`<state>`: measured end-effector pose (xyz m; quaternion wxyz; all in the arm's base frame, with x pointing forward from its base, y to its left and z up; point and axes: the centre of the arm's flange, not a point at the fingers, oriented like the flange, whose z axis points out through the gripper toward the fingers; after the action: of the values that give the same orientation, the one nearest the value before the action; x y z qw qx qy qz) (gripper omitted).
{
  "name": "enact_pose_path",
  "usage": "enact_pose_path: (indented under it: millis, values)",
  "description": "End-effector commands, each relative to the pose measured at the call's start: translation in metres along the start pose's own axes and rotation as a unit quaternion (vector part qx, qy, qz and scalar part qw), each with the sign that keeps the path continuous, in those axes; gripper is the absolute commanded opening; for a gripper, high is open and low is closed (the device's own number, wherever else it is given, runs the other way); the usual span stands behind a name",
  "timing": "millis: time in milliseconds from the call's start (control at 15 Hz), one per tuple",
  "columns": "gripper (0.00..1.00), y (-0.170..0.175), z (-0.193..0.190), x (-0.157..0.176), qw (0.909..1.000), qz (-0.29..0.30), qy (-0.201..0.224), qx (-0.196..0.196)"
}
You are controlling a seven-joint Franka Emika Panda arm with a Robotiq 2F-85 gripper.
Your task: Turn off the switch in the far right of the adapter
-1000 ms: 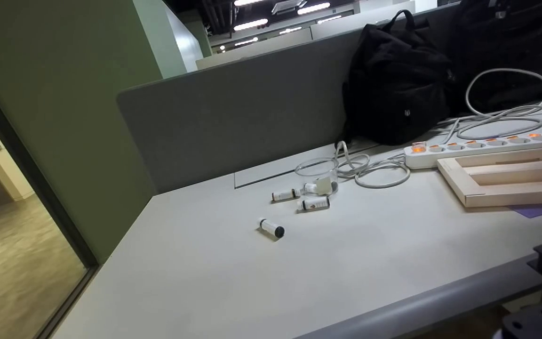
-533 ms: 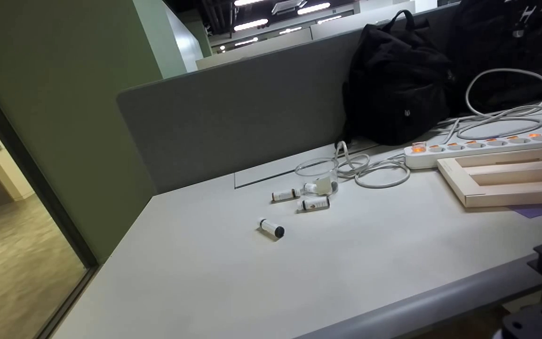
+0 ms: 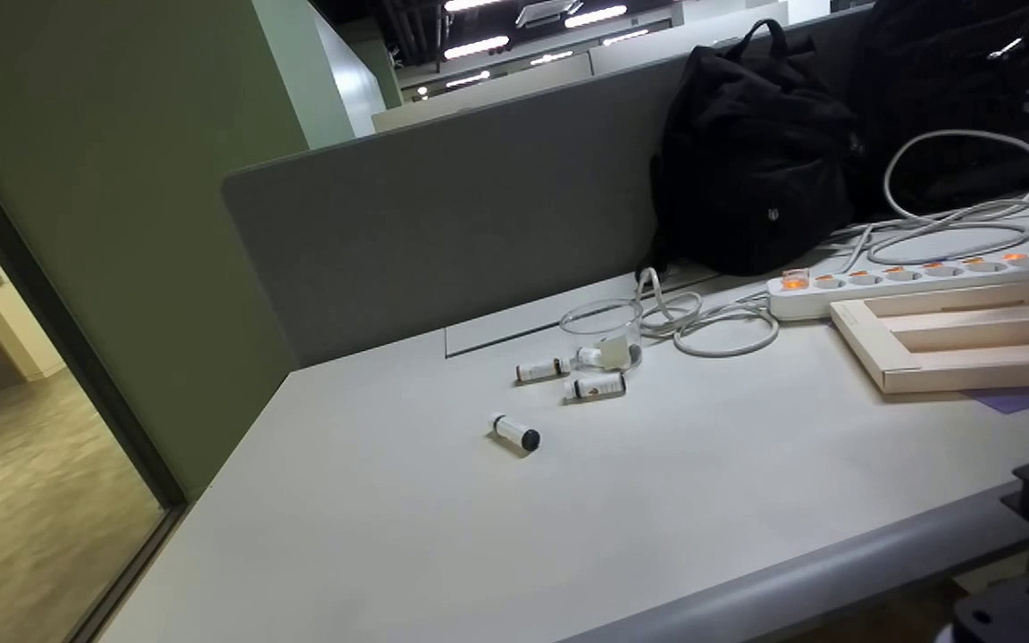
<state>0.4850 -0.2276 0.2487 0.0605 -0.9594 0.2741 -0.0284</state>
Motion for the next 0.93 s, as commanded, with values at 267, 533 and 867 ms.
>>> enact_pose_path:
  millis: [267, 533, 867]
  values:
    - [0.01, 0.005, 0.022, -0.003, 0.9998, 0.019, -0.009, -0.006]
    - [0.01, 0.006, 0.028, -0.004, 0.9996, 0.021, -0.014, -0.010]
    - [0.00, 0.002, 0.041, -0.003, 0.9999, 0.006, -0.012, -0.006]
